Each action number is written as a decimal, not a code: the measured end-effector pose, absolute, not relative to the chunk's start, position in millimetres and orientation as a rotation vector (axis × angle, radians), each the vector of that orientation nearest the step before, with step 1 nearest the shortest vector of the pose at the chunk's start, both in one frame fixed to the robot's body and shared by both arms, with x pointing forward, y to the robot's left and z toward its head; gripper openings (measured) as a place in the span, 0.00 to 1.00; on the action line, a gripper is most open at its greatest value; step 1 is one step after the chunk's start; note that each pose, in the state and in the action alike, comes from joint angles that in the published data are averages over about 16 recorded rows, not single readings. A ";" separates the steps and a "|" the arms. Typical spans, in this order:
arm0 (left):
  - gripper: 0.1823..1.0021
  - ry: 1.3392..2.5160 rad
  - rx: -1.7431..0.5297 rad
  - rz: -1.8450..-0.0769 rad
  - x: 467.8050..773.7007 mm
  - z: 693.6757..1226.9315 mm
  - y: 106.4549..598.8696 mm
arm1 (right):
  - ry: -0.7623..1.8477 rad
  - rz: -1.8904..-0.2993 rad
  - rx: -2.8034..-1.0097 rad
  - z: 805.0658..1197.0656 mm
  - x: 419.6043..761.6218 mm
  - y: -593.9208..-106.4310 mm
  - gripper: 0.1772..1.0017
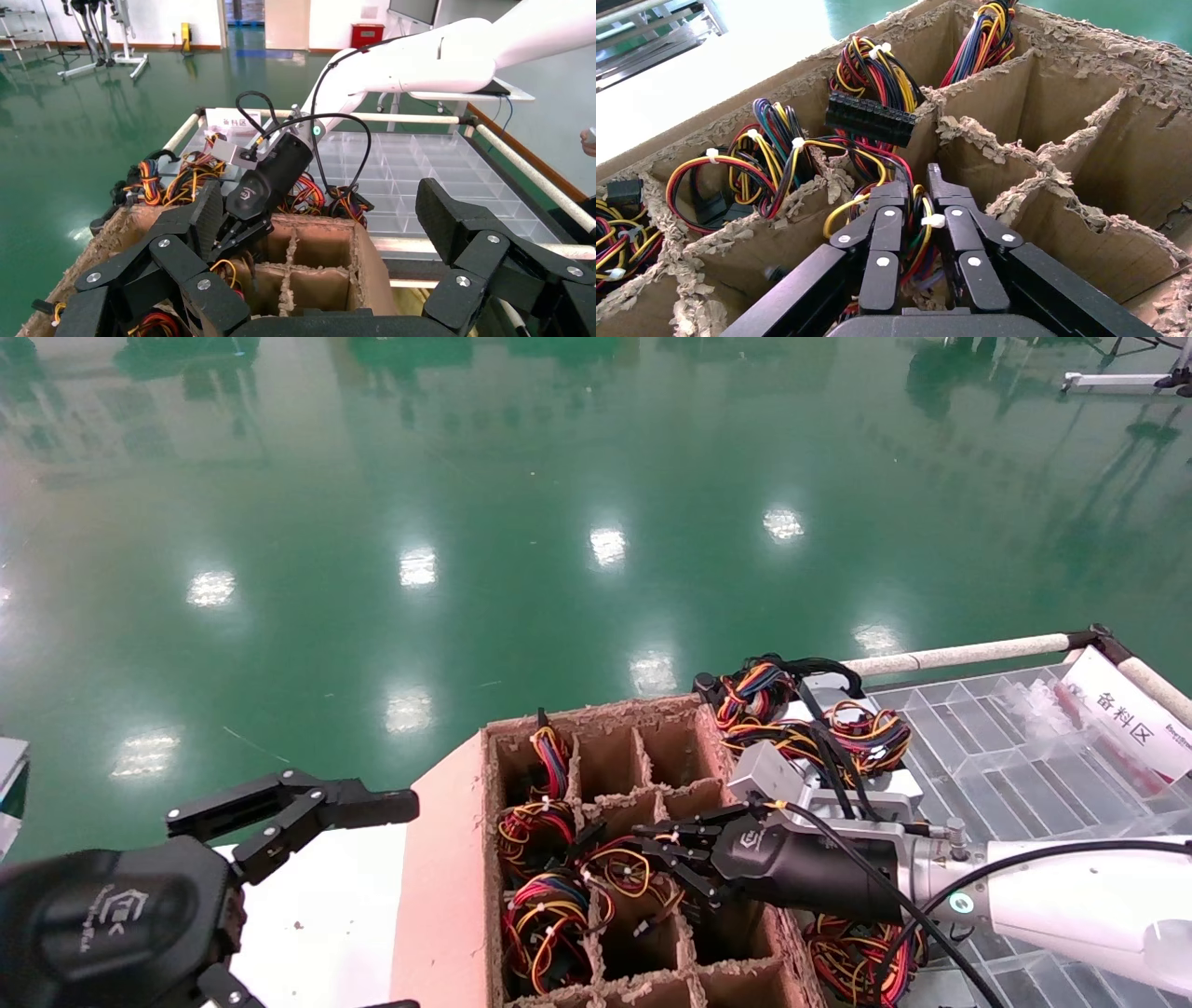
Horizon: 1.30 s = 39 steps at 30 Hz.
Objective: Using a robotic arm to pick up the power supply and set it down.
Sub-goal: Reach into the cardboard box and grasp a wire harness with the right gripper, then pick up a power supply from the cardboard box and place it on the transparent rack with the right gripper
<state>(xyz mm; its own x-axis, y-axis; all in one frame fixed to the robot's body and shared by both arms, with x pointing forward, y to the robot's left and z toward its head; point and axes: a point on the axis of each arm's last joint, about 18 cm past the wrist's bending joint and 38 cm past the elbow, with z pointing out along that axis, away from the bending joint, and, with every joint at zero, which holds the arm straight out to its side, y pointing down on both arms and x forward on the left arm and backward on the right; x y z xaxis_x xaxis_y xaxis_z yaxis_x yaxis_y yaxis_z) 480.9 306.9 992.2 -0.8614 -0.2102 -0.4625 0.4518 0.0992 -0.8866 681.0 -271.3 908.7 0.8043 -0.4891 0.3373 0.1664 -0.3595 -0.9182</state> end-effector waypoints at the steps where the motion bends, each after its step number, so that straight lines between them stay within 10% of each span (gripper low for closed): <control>1: 1.00 1.903 0.236 -1.813 480.9 992.2 306.9 | 0.246 -0.694 -1.817 909.0 680.7 -270.9 0.15; 39: 1.00 1.903 0.236 -1.813 480.9 992.2 306.9 | 0.006 -0.715 -1.526 1053.1 612.9 -295.2 0.04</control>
<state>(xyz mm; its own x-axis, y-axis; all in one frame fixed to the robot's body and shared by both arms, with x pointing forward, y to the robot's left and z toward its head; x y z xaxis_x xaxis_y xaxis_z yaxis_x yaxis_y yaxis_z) 480.9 306.9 992.2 -0.8614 -0.2102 -0.4625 0.4518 0.0992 -0.8866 612.9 -295.2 1053.1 0.7993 -0.4255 0.4244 0.4180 -0.1138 -0.9013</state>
